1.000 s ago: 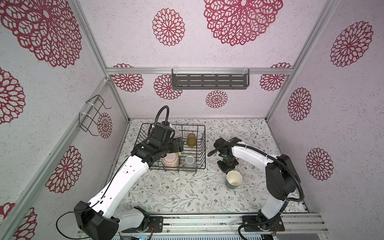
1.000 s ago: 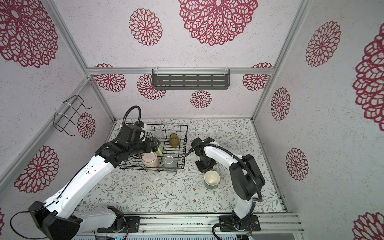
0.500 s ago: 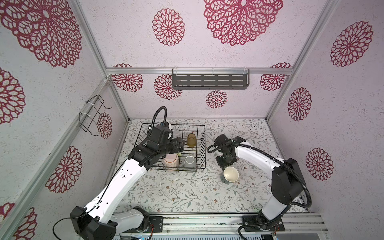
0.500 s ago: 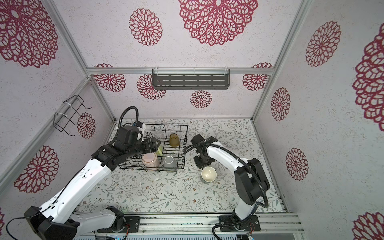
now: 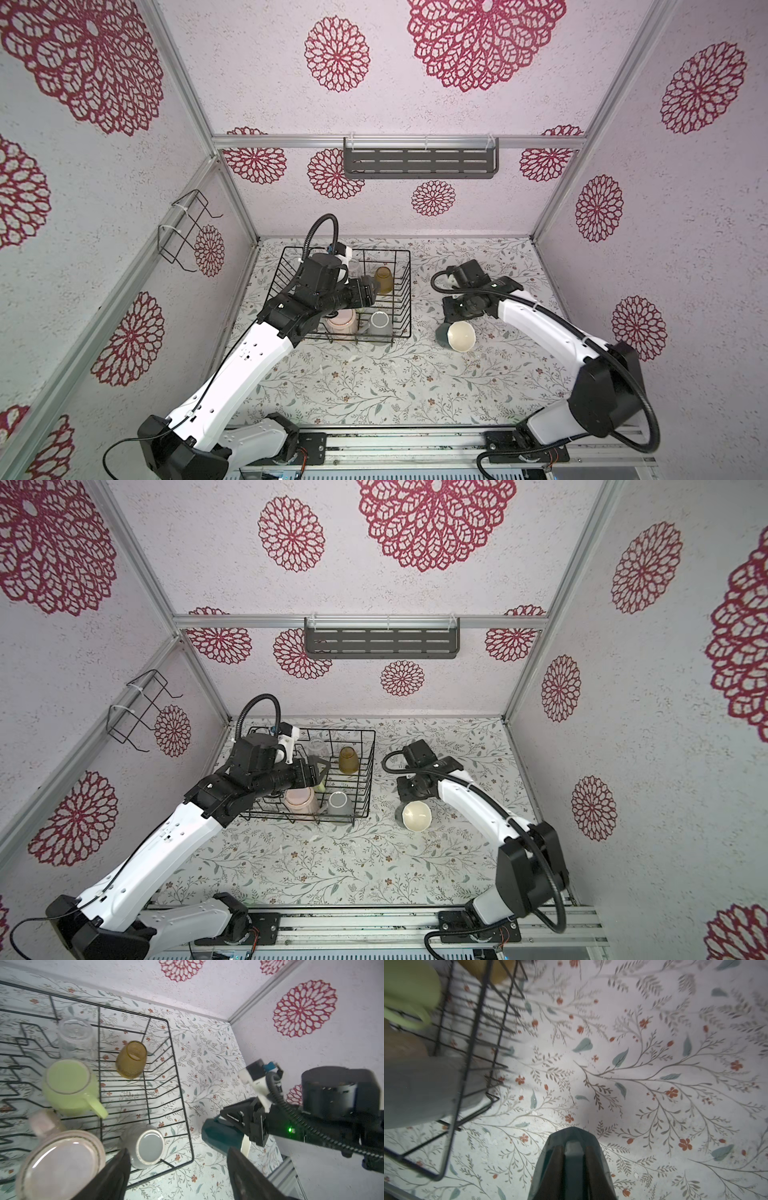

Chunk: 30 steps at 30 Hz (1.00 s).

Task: Load the cups into the dish rack
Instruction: 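Lift the dark green mug toward the left gripper over the rack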

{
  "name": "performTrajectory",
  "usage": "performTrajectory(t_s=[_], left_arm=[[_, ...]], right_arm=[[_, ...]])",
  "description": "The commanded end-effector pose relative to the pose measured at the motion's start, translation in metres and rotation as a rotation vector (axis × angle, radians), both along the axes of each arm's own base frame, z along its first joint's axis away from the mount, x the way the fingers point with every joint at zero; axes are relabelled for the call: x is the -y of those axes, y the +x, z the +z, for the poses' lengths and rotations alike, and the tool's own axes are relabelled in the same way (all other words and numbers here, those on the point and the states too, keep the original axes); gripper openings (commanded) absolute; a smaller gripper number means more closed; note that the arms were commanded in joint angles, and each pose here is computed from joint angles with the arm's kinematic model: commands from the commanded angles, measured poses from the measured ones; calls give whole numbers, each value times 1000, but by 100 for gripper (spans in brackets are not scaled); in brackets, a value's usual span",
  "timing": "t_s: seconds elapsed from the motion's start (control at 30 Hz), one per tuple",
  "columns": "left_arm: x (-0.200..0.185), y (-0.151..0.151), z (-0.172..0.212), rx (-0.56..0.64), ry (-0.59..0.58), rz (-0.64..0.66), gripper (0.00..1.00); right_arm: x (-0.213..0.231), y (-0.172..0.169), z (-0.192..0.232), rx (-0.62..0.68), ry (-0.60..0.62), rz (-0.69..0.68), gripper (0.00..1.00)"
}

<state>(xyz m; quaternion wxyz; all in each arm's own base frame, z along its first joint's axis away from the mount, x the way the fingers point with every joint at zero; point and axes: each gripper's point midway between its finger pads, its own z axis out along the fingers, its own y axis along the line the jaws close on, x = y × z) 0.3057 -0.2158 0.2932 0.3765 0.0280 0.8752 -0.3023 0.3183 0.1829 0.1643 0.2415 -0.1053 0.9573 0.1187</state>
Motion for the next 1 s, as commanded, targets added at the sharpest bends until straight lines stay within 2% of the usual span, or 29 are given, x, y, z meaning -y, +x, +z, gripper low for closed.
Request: performTrajectory(t_s=[0.0, 0.2, 0.37, 0.53, 0.67, 0.97], left_arm=[[26, 1, 10, 30, -42, -94, 77], [53, -8, 25, 24, -167, -226, 79], [59, -7, 30, -26, -247, -238, 83], [76, -21, 43, -80, -413, -352, 90], [83, -29, 45, -117, -515, -423, 99], [88, -23, 33, -148, -578, -432, 97]], right_arm=[[-2, 21, 73, 235, 193, -108, 0], [10, 23, 136, 489, 368, -180, 0], [2, 16, 179, 643, 550, -140, 0], [3, -1, 223, 810, 721, -100, 0], [5, -11, 245, 851, 787, -86, 0], [1, -24, 257, 800, 889, -69, 0]])
